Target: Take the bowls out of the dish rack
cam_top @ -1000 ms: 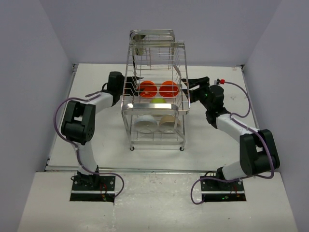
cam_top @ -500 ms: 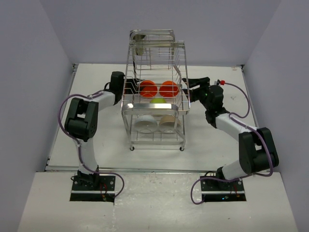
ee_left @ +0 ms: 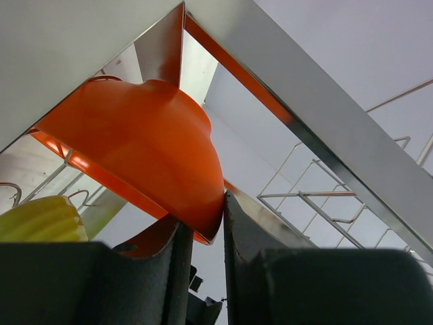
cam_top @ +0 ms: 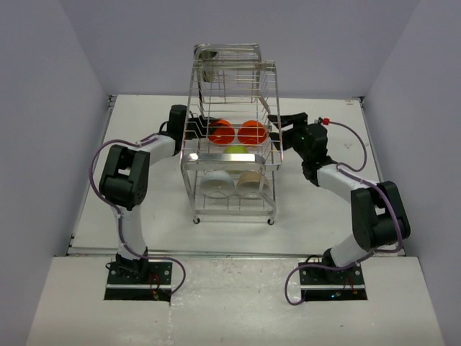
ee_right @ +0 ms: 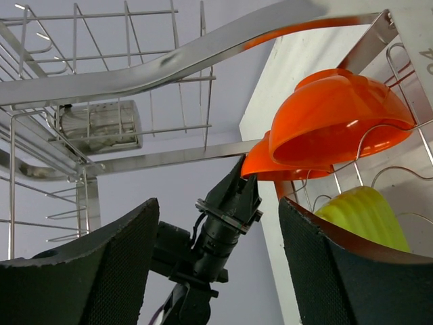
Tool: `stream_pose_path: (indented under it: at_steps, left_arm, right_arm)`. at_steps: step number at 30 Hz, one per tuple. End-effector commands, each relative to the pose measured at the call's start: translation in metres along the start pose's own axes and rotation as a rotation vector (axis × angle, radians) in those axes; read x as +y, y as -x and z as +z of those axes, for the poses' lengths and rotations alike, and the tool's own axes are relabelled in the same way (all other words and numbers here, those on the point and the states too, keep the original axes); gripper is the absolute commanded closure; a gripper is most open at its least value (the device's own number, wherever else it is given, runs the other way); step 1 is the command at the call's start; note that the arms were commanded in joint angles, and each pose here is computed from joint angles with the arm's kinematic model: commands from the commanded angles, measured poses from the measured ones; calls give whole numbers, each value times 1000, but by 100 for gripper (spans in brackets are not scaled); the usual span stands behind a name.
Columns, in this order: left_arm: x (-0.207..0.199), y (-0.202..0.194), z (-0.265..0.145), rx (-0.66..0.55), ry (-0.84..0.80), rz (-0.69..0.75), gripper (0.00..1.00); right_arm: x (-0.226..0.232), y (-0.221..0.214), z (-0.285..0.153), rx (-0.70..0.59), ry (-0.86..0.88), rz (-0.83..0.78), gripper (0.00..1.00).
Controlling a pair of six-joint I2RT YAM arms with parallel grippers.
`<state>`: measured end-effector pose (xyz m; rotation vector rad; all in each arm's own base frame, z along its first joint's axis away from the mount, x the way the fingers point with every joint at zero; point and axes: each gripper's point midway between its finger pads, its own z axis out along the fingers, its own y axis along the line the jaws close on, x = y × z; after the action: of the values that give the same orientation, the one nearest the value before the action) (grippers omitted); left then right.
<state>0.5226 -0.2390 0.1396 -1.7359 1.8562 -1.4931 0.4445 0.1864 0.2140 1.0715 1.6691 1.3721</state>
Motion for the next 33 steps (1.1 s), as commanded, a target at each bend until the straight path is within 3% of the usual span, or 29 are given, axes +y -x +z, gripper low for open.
stream_pose_path:
  at_steps: [1,3,8,18,26,33]
  left_arm:
    - [-10,12,7,-31,-48,14,100]
    - [-7,12,7,-29,-44,15,100]
    - [-4,10,-2,-29,-36,24,100]
    - [-31,-2,-30,-39,-95,99,100]
    - [-26,8,-36,-54,-95,108,100]
    - [-23,17,-39,-55,-111,122,100]
  right_arm:
    - [28,-2,6,1,54,11,26]
    - [27,-4,13,19,36,16,20]
    - [19,-11,25,52,-19,76,20]
    - [-4,-29,43,-19,-132,260,35]
    - [-18,-25,51,-123,-220,279,37]
    - [-31,-17,66,-160,-243,289,45]
